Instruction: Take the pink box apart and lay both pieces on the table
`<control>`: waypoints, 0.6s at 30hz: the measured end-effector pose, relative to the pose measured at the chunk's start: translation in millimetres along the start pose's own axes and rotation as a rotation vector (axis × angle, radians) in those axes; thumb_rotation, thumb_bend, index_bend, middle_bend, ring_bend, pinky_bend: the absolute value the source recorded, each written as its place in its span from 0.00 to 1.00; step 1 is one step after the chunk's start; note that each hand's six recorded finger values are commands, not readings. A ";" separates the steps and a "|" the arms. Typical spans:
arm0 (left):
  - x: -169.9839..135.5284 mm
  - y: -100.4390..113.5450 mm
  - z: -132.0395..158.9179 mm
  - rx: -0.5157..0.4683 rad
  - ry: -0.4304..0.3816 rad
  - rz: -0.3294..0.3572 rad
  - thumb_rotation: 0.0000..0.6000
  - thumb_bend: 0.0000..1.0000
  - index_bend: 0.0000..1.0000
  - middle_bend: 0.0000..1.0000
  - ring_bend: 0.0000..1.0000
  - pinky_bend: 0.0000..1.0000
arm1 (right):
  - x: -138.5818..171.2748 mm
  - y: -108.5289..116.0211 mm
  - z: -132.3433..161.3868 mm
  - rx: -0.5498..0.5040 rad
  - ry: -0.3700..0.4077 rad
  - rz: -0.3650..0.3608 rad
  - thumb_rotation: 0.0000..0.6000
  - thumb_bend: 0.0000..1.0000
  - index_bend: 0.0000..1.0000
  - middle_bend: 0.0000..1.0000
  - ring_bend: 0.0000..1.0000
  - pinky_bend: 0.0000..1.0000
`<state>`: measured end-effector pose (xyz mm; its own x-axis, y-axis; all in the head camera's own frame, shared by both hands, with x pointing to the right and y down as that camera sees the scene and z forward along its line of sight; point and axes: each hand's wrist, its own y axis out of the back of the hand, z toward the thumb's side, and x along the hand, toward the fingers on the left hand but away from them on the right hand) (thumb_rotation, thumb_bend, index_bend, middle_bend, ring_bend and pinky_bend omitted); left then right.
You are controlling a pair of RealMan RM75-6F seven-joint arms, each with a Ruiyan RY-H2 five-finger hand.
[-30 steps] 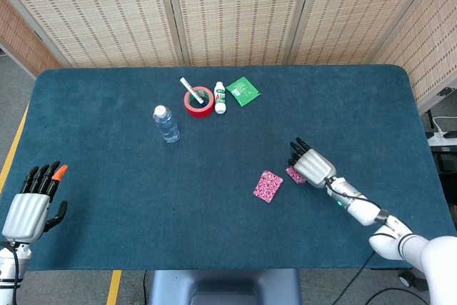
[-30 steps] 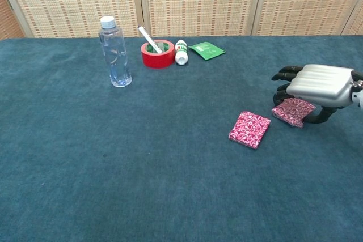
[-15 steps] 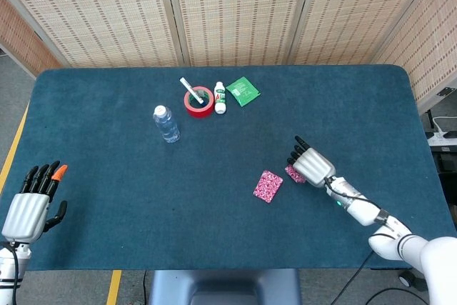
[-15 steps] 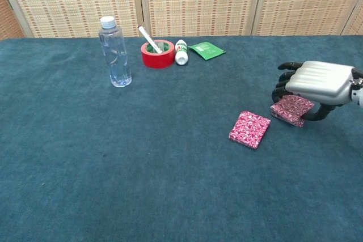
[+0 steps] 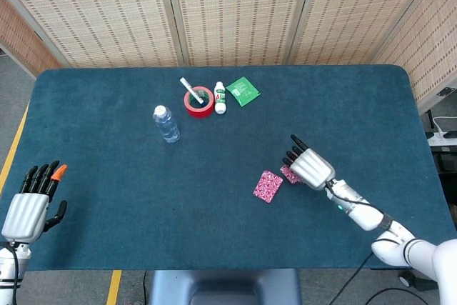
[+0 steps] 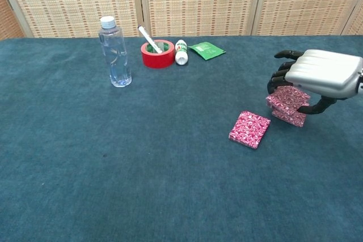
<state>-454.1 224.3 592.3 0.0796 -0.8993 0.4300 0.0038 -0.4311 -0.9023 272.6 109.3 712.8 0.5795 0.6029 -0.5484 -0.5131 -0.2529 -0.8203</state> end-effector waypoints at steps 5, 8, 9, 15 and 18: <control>0.0 -0.8 0.3 0.003 -0.001 -0.005 1.00 0.48 0.00 0.00 0.00 0.05 | 16.2 11.4 19.9 -0.053 0.052 -0.001 1.00 0.27 0.63 0.49 0.26 0.00; -0.5 -0.6 1.1 0.004 -0.002 -0.004 1.00 0.48 0.00 0.00 0.00 0.05 | 29.5 14.4 34.7 -0.040 0.098 0.008 1.00 0.27 0.63 0.49 0.26 0.00; -0.4 -0.7 1.3 0.004 -0.002 -0.004 1.00 0.48 0.00 0.00 0.00 0.05 | 33.5 13.9 38.5 -0.028 0.111 0.012 1.00 0.27 0.63 0.49 0.26 0.00; -1.9 1.1 1.2 0.000 -0.003 0.001 1.00 0.48 0.00 0.00 0.00 0.05 | 57.0 3.0 60.4 0.029 0.184 0.043 1.00 0.27 0.63 0.49 0.26 0.00; -1.7 0.3 1.0 0.001 -0.005 -0.003 1.00 0.48 0.00 0.00 0.00 0.05 | 60.9 -1.2 63.2 0.053 0.193 0.052 1.00 0.27 0.62 0.49 0.26 0.00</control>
<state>-453.2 225.9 591.3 0.0841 -0.8978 0.4323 0.0046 -0.4334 -0.9012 268.5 194.2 690.6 0.6594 0.4323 -0.6151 -0.5752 -0.2368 -0.7830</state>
